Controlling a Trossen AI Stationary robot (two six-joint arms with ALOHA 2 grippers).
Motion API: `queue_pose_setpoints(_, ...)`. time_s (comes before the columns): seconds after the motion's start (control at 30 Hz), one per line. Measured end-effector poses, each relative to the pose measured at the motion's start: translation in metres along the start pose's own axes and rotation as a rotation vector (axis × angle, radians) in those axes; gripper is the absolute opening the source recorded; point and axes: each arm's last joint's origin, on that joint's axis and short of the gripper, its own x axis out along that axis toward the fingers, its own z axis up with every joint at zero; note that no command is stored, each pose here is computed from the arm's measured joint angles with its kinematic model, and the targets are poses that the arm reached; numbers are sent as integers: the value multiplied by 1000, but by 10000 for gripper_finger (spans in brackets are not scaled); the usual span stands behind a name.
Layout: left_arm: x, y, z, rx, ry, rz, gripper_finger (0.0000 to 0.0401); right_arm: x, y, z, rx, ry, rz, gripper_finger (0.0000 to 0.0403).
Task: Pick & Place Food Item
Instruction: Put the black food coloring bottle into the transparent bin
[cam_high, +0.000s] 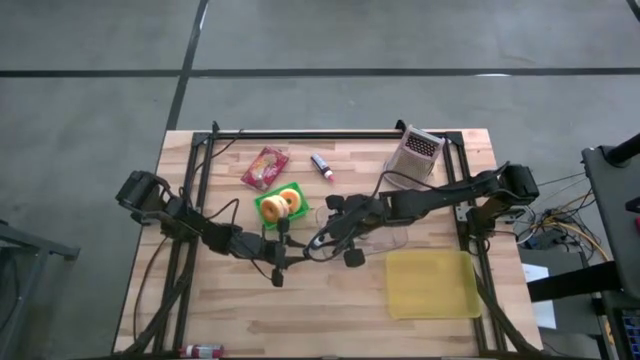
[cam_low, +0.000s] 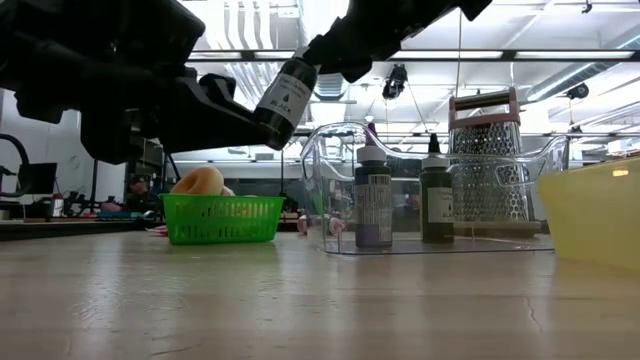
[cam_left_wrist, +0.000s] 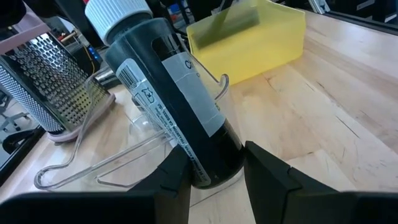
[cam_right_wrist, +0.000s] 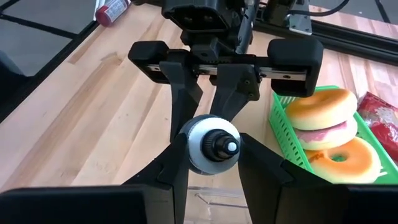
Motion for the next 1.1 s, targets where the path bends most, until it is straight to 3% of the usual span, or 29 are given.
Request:
queue_pose_setpoints(0.27, -1, 0, -3, -22, 20, -3, 114, -5, 0, -2, 8, 39, -48, 102)
queue_pose_setpoints(0.47, -1, 4, 2, -73, -10, 49, 223, -11, 0, -3, 9, 65, -78, 102)
queue_pose_setpoints(0.6, -2, 3, 0, -68, 8, 49, 265, -13, -1, -3, 11, 74, -104, 102)
queue_pose_setpoints(1.1, -2, 2, -2, -63, 18, 44, 268, -37, -3, 9, 1, 56, -221, 102)
